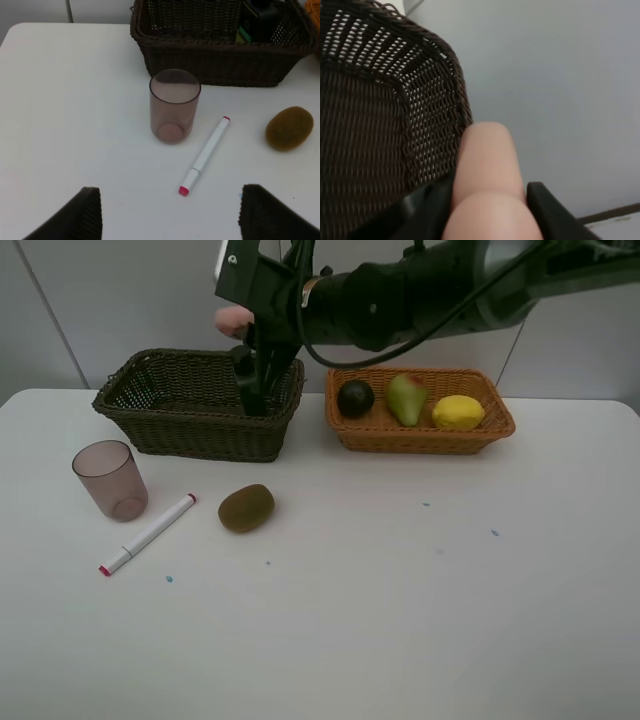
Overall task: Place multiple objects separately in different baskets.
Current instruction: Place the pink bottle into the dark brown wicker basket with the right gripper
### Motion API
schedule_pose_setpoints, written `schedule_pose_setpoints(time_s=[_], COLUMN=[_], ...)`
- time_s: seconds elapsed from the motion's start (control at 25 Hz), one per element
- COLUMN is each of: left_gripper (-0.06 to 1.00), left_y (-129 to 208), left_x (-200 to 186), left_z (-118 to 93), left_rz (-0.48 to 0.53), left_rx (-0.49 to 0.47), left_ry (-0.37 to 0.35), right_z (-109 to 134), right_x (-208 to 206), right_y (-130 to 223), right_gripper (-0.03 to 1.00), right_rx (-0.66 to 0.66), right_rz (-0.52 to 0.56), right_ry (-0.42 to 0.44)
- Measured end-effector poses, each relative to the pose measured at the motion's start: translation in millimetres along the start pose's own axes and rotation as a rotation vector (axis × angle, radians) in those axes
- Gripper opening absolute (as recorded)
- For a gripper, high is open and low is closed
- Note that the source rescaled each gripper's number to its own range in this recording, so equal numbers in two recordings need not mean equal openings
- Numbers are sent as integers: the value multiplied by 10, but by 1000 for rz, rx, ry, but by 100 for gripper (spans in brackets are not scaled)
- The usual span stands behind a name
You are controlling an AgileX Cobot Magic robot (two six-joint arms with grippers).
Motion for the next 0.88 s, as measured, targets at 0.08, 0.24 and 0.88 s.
schedule_pose_setpoints(time_s=[0.08, 0.24, 0.88], left_gripper=[74, 74, 74], left_y=[0, 0, 0], left_x=[0, 0, 0], left_z=[1, 3, 3], left_rz=[0, 0, 0], left_rx=[0, 1, 1], left_ry=[-1, -2, -2], right_z=[-1, 12, 209], right_x=[80, 238, 498], right_y=[52, 90, 291], right_gripper=[0, 0, 0], right_rx=[20, 42, 165], right_rz=[8, 9, 62], right_ry=[4, 11, -23])
Point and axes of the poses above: a point on each arm's last joint axis where the gripper is mounted, x pointing out along that axis toward the gripper, z along the wrist's bending axis when the last joint is at zero, y = z × x, the point moved 4 cm from there along x, pointing out along that axis toward the gripper, and after that the axes turned 7 degrees about x, right-handed, at the moved point
